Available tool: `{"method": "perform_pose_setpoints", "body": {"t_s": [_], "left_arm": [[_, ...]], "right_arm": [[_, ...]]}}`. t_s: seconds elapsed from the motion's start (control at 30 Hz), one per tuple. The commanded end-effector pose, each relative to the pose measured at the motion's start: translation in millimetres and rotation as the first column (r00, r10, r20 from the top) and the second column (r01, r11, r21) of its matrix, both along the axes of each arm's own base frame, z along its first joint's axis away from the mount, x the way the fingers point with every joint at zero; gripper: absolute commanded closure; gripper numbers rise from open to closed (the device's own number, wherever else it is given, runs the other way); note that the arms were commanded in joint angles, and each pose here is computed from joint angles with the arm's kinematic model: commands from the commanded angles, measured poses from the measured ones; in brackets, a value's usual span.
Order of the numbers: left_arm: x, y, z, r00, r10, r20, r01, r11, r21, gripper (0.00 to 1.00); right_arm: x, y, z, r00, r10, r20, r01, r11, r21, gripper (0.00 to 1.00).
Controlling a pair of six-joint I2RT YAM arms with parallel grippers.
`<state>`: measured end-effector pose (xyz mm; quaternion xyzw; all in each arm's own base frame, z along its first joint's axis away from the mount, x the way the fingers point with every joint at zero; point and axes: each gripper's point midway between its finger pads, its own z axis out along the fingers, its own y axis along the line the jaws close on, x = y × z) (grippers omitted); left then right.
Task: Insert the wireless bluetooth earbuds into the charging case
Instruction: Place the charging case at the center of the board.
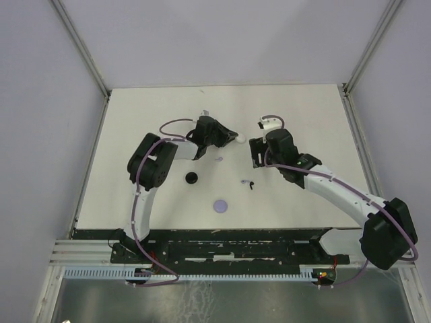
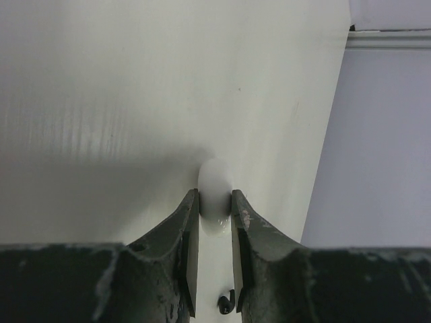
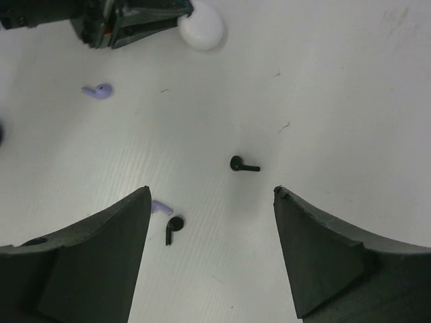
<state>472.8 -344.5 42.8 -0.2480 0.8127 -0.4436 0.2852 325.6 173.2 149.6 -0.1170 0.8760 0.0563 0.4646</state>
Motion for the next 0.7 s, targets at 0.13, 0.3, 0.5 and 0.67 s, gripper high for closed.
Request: {"method": "perform_pose_setpoints", "body": {"t_s": [0.13, 0.3, 0.5, 0.67], "left_arm": [[10, -10, 7, 0.996, -0.077, 0.044, 0.074, 0.996, 0.054, 0.53], [11, -10, 15, 0.995, -0.090, 0.053, 0.086, 0.994, 0.069, 0.39], [10, 5, 44, 0.993, -0.077, 0.094, 0.069, 0.994, 0.087, 0.35], [9, 39, 79, 0.988, -0.026, 0.150, 0.008, 0.993, 0.116, 0.34]], "right_arm": [[-42, 57, 2, 0.949, 0.281, -0.146, -0.265, 0.957, 0.116, 0.21], [-71, 77, -12, 0.920, 0.337, -0.198, -0.318, 0.940, 0.124, 0.22], [-89, 94, -25, 0.904, 0.374, -0.208, -0.358, 0.927, 0.111, 0.22], [-86, 115, -30, 0.890, 0.416, -0.187, -0.408, 0.909, 0.085, 0.22]]}}
